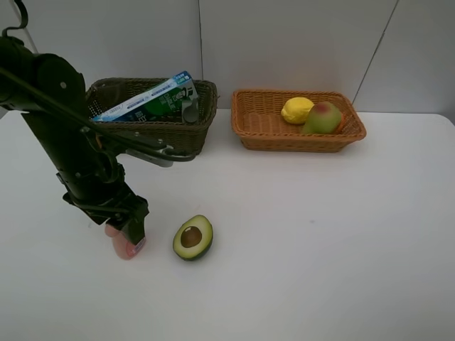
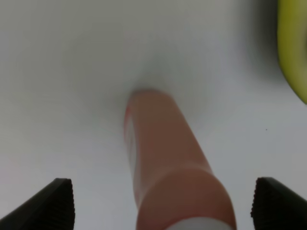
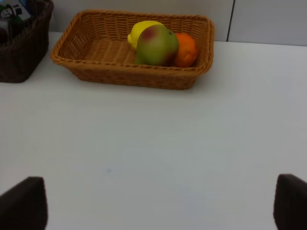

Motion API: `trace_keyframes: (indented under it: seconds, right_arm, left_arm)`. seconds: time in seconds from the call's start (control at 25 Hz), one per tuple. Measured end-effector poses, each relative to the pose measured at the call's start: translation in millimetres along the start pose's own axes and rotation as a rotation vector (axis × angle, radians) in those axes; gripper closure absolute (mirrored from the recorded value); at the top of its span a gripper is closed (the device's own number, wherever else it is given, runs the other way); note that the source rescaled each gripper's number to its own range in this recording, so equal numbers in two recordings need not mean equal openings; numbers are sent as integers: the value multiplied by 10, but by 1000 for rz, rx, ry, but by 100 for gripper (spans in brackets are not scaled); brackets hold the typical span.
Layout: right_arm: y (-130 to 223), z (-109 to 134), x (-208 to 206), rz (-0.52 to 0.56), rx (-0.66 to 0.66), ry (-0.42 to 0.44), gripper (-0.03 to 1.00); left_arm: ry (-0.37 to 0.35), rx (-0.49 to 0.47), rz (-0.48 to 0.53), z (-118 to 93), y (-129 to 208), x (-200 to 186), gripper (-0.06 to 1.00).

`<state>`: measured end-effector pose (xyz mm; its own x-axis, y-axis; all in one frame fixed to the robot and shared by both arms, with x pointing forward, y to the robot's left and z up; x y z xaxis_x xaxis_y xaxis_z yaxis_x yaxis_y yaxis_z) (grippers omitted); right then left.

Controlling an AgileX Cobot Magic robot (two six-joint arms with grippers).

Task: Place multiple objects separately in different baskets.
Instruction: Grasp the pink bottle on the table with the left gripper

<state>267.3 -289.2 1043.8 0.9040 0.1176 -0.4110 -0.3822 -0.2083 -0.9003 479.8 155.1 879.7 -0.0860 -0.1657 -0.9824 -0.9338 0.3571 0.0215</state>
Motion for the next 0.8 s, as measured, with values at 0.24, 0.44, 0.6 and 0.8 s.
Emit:
trace_keyframes:
  seconds: [0.24,0.44,0.6,0.8]
  right_arm:
    - [0,0,0,0,0,0,-3]
    - [0,0,0,0,0,0,-3]
    - [0,0,0,0,0,0,-3]
    - [0,0,0,0,0,0,-3]
  left_arm:
    - [-4,-1,-11,11,-30,40,-3]
    - [-3,-2,21,24,-24,130,-3]
    - [0,1,21,21,-27,140,-3]
    - [0,4,16,22,-34,140,-2]
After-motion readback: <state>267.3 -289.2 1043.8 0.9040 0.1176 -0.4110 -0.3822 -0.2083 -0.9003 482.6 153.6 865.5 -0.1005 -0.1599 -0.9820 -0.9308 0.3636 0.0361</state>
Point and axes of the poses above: a point on each arm's last joint axis where the gripper is mounted, x pointing out along that axis toward the gripper, z along the wrist's bending axis when the last joint is at zero, y = z × x, the point moved 4 cm from there along x, pointing out along that axis toward the gripper, and after that the axes turned 6 degrees about -x, right-handed, at the moved point
